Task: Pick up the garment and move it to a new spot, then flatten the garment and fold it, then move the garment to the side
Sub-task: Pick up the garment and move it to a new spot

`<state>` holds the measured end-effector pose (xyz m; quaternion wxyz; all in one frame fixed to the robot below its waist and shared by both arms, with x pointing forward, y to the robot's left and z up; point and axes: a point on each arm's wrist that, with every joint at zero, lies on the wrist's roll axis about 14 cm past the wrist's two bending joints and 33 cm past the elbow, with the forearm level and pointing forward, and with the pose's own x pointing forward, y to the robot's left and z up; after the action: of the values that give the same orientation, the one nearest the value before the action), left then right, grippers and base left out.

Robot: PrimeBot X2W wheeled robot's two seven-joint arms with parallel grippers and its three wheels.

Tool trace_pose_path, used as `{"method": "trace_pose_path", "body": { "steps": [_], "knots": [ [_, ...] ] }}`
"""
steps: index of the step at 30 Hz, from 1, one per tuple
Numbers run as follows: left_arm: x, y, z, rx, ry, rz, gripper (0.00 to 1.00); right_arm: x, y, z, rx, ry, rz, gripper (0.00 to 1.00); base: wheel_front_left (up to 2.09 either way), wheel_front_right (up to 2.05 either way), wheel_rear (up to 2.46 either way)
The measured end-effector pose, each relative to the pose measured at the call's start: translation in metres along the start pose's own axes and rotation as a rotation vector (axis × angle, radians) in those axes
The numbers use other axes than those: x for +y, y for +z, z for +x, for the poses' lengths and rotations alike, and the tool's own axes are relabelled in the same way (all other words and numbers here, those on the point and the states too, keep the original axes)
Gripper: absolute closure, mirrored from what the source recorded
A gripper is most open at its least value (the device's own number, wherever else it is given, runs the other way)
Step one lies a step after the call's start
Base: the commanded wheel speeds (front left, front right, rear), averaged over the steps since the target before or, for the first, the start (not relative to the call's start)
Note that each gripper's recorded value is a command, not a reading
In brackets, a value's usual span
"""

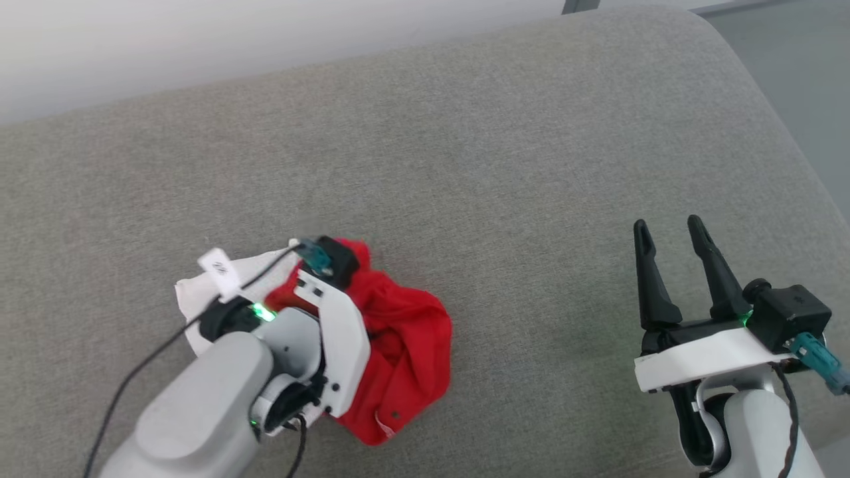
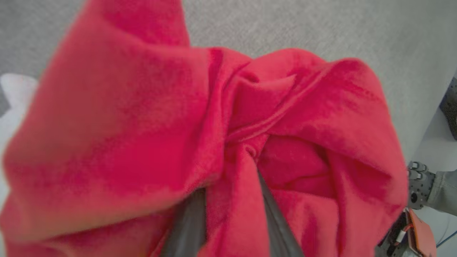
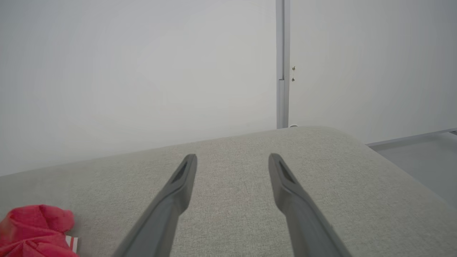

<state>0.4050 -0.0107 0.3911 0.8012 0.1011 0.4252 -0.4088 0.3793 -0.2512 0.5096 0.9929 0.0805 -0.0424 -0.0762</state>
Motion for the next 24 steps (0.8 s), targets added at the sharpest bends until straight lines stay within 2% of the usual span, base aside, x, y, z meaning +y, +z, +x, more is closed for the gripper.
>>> {"method": "trace_pose_path", "body": {
  "steps": [3,4,5,6,7,13,21,24],
  "knots": [
    [-0.002,-0.008,0.005,0.025,-0.002,-0.005,1.00,0.004,-0.003,0.001,0.006,0.013,-0.004,0.00,0.00,0.00,0.00],
    [-0.002,-0.009,0.006,0.029,-0.002,0.002,0.90,0.007,-0.004,0.002,0.008,0.020,-0.005,0.00,0.00,0.00,0.00],
    [-0.003,-0.008,0.006,0.022,0.000,0.004,0.58,0.009,-0.004,0.003,0.008,0.029,-0.009,0.00,0.00,0.00,0.00],
    [-0.003,-0.008,0.006,0.015,0.002,-0.003,0.21,0.012,-0.004,0.003,0.007,0.037,-0.013,0.00,0.00,0.00,0.00],
    [-0.003,-0.008,0.005,0.008,0.005,-0.002,0.00,0.014,-0.004,0.004,0.005,0.045,-0.014,0.00,0.00,0.00,0.00],
    [0.007,0.009,-0.014,-0.103,0.051,-0.001,0.00,0.027,0.003,0.005,-0.014,0.082,-0.020,0.00,0.00,0.00,0.00],
    [0.033,0.052,-0.080,-0.415,0.165,0.017,0.00,0.048,0.009,0.005,-0.034,0.143,-0.016,0.00,0.00,0.00,0.00],
    [0.043,0.055,-0.099,-0.494,0.210,0.007,0.00,0.055,0.012,0.006,-0.043,0.161,-0.014,0.00,0.00,0.00,0.00]
  ]
}}
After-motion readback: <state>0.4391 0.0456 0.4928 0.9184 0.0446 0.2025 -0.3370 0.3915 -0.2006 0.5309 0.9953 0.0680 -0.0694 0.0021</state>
